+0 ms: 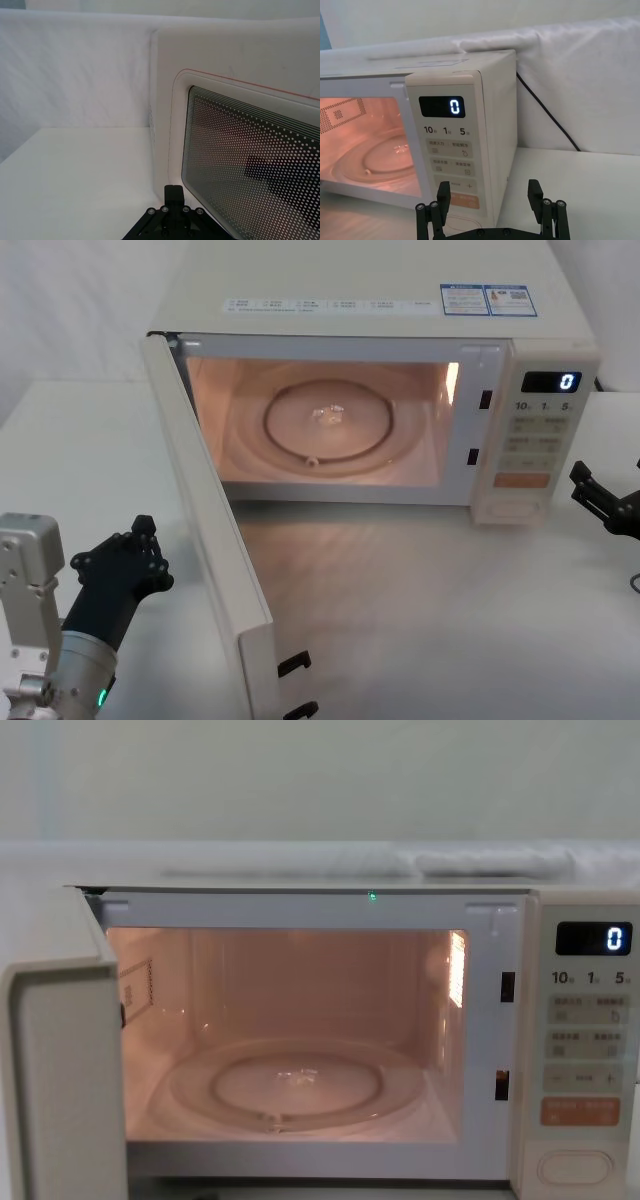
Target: Press the button to open the microwave door with one hand; close the microwave door with the other hand.
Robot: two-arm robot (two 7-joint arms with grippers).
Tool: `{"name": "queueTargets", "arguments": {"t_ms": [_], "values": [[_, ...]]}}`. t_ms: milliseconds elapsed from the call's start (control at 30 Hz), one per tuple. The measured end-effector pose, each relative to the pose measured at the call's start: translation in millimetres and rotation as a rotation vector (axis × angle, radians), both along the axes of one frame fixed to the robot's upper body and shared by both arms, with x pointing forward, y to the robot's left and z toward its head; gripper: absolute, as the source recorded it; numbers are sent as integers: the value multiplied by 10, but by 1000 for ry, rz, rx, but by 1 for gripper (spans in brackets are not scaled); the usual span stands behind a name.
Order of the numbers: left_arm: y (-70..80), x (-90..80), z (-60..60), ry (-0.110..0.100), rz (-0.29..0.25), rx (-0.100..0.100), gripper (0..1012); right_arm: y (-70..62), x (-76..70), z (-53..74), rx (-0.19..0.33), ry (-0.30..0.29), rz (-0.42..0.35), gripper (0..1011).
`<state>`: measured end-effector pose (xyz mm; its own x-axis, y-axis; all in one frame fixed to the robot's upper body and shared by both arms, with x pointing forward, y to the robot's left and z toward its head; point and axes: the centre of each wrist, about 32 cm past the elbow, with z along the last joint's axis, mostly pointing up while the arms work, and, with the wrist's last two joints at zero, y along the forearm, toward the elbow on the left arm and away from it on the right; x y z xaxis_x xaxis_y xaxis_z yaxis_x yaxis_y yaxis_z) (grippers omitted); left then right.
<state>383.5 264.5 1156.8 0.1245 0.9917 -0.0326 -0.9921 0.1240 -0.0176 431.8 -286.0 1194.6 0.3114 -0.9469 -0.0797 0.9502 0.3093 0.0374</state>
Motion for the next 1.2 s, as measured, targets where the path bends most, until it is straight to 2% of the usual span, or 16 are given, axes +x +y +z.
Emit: {"name": "queueTargets", "arguments": {"t_ms": [433,600,967,1200], "values": [[0,0,0,0,0,0,0,0,0,0,0,0,0,1002],[54,-10,8,-4,5,3,0,0,0,0,0,0,0,1002],[308,-83,101,-30,-17,24,0,0,0,0,0,0,0,1002],[530,-149,148,-32,-57,37,0,0,0,0,0,0,0,1002]]}}
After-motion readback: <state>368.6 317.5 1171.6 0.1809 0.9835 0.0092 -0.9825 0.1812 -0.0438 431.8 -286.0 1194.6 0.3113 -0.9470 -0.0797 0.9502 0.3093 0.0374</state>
